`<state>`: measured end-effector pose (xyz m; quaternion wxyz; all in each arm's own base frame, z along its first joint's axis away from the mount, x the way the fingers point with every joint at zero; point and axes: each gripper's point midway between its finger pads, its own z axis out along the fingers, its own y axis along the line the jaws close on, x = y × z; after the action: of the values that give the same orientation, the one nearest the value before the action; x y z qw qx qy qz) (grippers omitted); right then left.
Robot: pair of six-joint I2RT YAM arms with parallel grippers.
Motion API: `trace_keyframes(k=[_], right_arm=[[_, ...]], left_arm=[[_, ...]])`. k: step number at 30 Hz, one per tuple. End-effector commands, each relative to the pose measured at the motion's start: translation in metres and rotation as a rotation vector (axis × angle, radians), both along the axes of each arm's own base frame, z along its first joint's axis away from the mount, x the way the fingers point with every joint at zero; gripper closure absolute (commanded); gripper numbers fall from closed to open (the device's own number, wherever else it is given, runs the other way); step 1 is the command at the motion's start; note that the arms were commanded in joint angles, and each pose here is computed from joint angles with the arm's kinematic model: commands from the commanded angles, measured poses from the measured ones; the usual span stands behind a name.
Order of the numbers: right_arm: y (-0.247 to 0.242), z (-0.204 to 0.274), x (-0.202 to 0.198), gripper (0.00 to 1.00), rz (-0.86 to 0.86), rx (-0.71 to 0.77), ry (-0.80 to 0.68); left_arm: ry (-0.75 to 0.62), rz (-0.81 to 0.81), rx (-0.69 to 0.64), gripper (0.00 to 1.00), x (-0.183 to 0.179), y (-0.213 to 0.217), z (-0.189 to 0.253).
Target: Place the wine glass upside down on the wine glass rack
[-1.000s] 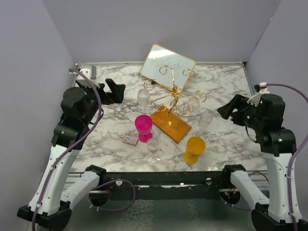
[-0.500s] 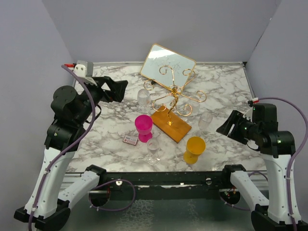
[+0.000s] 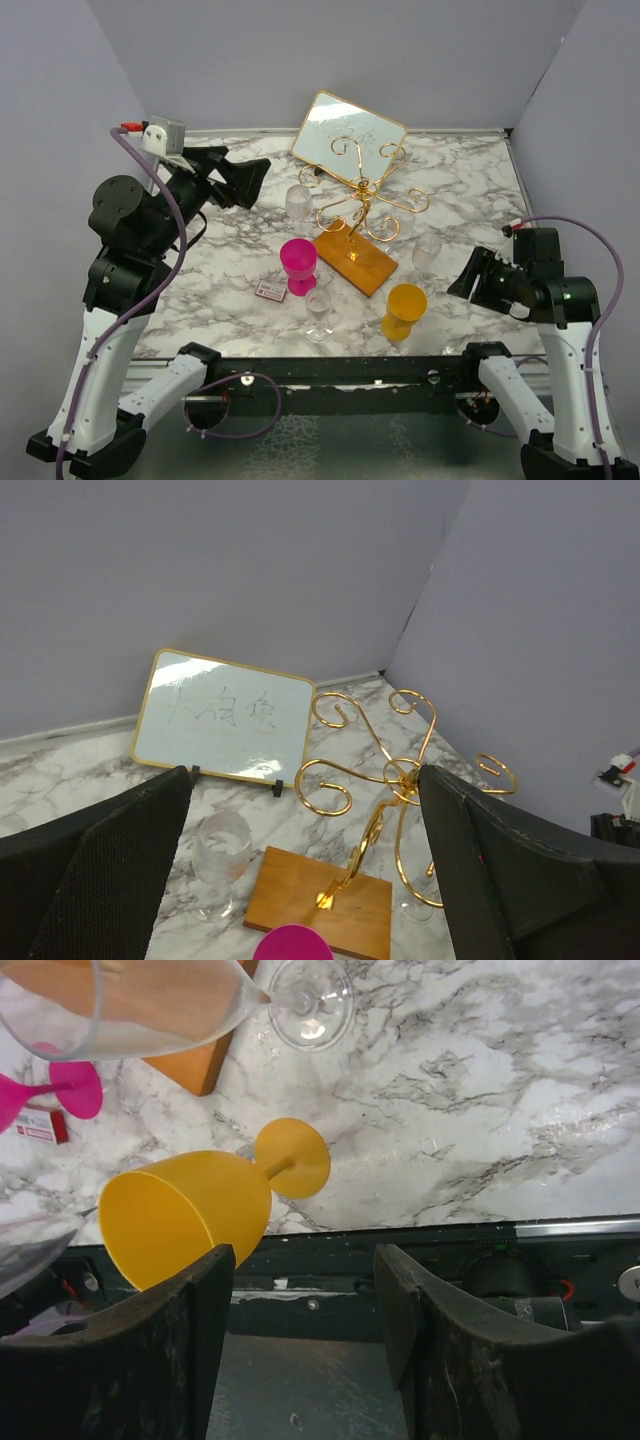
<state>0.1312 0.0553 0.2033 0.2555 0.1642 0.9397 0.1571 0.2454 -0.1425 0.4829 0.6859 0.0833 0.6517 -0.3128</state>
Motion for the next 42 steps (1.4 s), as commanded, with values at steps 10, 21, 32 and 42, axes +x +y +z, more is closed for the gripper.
trace_keyframes(k=[10,21,32,42], right_arm=[[0.001,0.034,0.070,0.48,0.041,-0.024,-0.123],[0.009,0.046,0.100,0.49,0.102,-0.011,-0.202],[0.011,0.034,0.108,0.49,0.134,-0.015,-0.177],[0.017,0.021,0.109,0.52,0.193,-0.024,-0.122]], left_arm=[[-0.043,-0.097,-0.074,0.01,-0.012,-0.014,0.025],[-0.042,-0.090,-0.083,0.01,-0.012,-0.013,0.027],[-0.046,-0.053,-0.072,0.01,-0.009,-0.007,0.027],[-0.034,-0.051,-0.075,0.01,-0.002,-0.010,0.024]])
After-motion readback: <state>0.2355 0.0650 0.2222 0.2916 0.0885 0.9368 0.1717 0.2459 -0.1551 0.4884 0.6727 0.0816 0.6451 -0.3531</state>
